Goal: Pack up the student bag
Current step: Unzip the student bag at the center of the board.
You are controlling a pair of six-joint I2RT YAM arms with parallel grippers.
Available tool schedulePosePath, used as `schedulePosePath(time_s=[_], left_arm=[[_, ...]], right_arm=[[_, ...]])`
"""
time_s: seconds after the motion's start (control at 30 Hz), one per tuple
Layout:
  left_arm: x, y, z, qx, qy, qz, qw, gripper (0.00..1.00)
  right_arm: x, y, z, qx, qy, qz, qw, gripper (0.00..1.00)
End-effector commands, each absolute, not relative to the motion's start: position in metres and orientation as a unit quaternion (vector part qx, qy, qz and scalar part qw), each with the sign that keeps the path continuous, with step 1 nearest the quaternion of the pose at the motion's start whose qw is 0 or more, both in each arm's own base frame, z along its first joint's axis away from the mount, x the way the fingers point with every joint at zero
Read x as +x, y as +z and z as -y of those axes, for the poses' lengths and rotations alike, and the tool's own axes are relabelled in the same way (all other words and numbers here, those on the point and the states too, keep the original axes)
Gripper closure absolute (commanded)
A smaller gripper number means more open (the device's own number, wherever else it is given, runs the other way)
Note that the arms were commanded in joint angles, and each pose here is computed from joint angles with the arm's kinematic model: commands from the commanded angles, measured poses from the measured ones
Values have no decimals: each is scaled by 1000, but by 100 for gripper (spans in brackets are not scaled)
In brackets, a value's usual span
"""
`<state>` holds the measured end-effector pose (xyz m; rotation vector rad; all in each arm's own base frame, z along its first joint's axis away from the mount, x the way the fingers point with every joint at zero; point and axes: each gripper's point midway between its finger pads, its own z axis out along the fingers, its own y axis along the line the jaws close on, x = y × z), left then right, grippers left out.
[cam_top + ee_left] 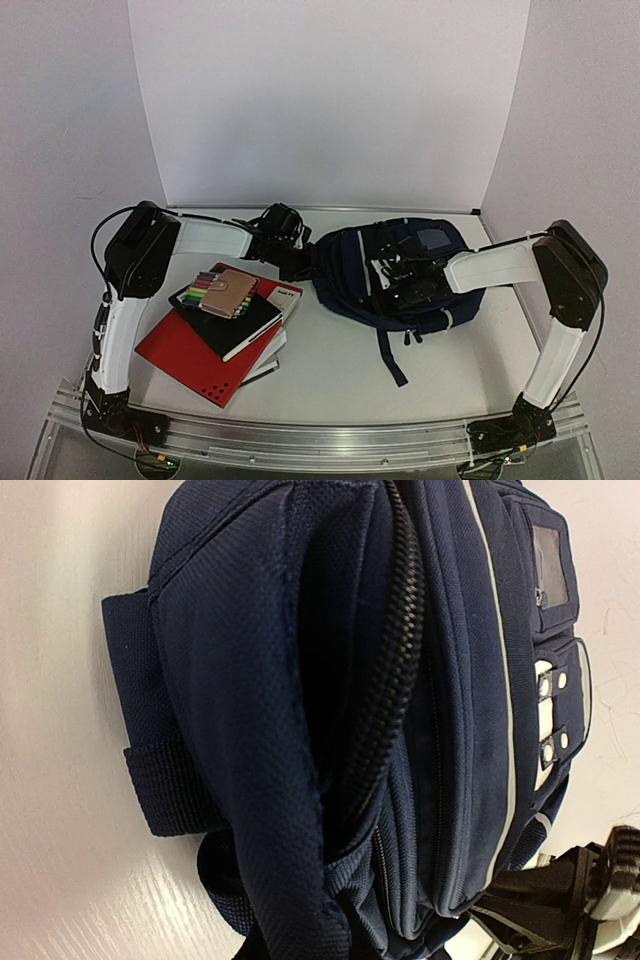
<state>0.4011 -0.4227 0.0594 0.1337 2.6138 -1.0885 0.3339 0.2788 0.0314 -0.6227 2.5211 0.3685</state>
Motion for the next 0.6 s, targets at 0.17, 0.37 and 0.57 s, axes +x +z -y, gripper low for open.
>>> schedulePosePath(time_s=[0.17,0.37,0.57], left_arm=[[394,89,454,84,-431,-886,153,100],[392,88,455,83,-434,-885,148,100],[390,86,452,83,-430,-887,148,100]], right_arm=[[339,65,-321,-263,198,-893,306,100],[345,62,-329,-241,214,-895,310,100],[352,58,-320,-215,183,-903,324,92]])
